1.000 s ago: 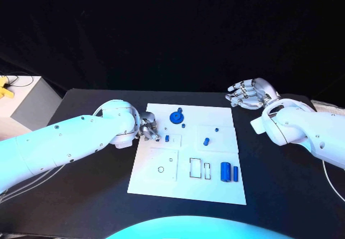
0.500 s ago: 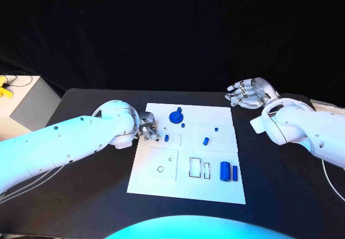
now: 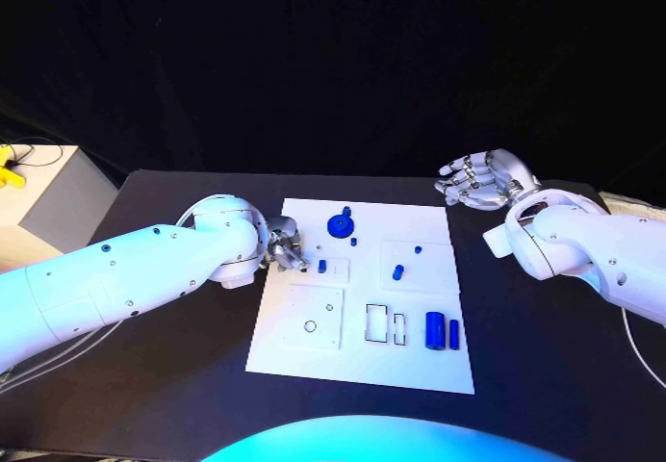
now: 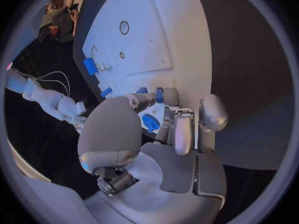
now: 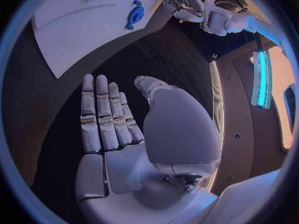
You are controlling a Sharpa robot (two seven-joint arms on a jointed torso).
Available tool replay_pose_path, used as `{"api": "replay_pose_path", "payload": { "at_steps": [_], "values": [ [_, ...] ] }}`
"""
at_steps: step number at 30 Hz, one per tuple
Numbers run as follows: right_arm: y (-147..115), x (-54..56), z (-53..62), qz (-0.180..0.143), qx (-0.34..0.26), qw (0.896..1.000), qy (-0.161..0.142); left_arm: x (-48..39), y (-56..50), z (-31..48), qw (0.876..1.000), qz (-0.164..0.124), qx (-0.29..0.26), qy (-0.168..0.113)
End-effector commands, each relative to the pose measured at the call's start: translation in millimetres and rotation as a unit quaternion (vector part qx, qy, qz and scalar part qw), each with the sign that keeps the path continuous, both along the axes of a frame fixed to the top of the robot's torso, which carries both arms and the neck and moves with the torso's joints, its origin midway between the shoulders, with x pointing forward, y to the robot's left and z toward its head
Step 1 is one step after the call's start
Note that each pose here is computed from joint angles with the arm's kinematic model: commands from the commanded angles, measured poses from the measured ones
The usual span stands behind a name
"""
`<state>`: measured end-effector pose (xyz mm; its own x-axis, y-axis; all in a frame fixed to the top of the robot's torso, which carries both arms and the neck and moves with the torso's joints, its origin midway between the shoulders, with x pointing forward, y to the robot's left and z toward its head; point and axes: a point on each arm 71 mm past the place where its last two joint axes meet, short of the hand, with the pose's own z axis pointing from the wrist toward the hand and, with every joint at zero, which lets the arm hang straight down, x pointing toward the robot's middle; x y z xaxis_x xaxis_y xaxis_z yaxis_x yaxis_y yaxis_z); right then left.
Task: Assemble the parts on the task board
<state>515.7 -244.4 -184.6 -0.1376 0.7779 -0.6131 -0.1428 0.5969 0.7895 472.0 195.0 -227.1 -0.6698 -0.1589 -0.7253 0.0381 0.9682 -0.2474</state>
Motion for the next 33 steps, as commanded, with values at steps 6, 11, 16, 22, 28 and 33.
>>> {"api": "replay_pose_path", "payload": {
  "at_steps": [6,11,16,22,28,33],
  "values": [
    [1.6,-0.5,-0.2,0.009,0.0,1.0,-0.001,-1.8,-1.8,-4.3,1.0,-0.01,0.006,0.014],
    [1.3,-0.6,-0.2,0.008,0.0,1.0,-0.001,-1.0,-2.2,-4.9,1.0,-0.008,0.004,0.015],
    [0.7,-0.8,-0.1,0.007,0.0,1.0,-0.001,-0.8,-2.6,-5.5,1.0,-0.008,0.001,0.019],
    [0.3,-0.8,-0.1,0.007,-0.001,1.0,-0.001,-0.6,-3.5,-6.3,1.0,-0.009,0.0,0.023],
    [0.2,-0.8,-0.1,0.007,0.0,1.0,-0.001,-0.3,-4.0,-6.8,1.0,-0.009,-0.001,0.025],
    [-0.5,-1.2,0.1,0.006,0.0,1.0,-0.001,-0.2,-3.5,-7.3,1.0,-0.009,0.001,0.027]
  ]
}}
